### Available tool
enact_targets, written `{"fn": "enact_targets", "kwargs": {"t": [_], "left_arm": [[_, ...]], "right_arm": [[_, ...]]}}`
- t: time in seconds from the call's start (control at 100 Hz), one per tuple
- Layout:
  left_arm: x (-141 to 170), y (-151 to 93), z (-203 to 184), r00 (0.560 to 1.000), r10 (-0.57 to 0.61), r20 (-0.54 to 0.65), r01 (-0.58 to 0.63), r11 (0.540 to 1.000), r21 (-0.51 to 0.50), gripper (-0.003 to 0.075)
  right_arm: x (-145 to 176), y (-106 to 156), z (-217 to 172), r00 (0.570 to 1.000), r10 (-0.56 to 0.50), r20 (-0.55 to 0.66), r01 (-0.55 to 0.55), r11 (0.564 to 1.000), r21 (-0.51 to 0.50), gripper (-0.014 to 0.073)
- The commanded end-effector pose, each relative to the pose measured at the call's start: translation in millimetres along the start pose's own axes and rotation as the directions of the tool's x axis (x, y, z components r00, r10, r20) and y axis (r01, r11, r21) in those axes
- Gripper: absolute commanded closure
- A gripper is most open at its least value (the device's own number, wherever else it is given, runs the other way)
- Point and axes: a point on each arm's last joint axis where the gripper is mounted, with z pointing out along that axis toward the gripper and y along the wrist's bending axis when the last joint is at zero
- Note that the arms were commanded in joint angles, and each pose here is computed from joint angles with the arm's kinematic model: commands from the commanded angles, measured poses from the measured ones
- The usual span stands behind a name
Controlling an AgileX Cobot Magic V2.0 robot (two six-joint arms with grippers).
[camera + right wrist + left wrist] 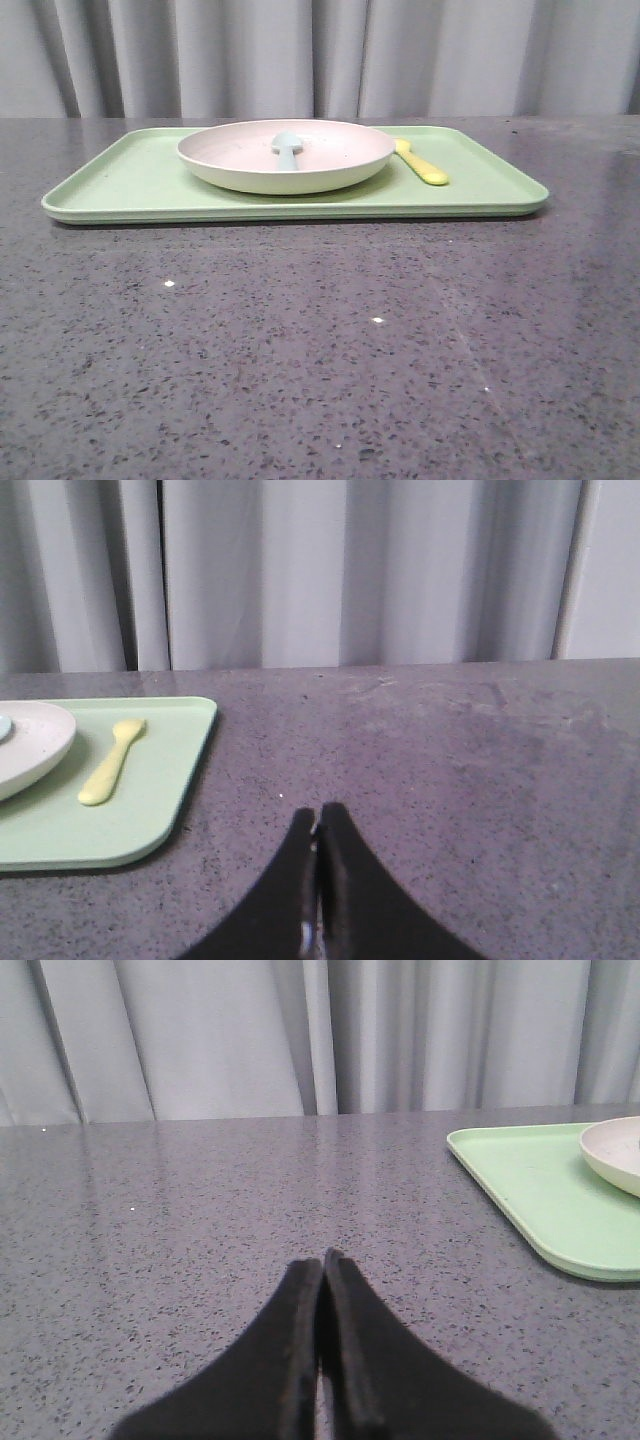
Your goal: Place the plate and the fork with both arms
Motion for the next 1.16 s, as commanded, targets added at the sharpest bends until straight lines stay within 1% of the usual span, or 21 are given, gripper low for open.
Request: {"fn": "enact_targets", "kwargs": {"t": [0.0,0.29,0.36,0.4,1.15], "left_arm": [[-4,1,-2,0.996,-0.011,0.091,0.012,1.000,-0.004,0.0741],[-4,1,-2,0.996,-0.011,0.091,0.012,1.000,-0.004,0.0741],[-4,1,-2,0.996,-0.011,0.091,0.012,1.000,-0.004,0.0741],[-4,1,-2,0.996,-0.011,0.091,0.012,1.000,-0.004,0.0741],[-4,1,-2,0.996,-0.011,0.091,0.012,1.000,-0.004,0.0741]], "right_arm": [[-6,0,-6,0.994,-0.030,0.108,0.030,1.000,-0.002,0.0685],[21,-3,-12,0.996,-0.028,0.081,0.027,1.000,0.010,0.0685],[33,-3,-11,0.996,-0.002,0.088,0.001,1.000,0.003,0.0685],[35,-4,-11,0.999,0.002,0.041,-0.002,1.000,0.012,0.0685],[37,-4,-11,1.000,0.002,0.027,-0.002,1.000,0.014,0.0685]]}}
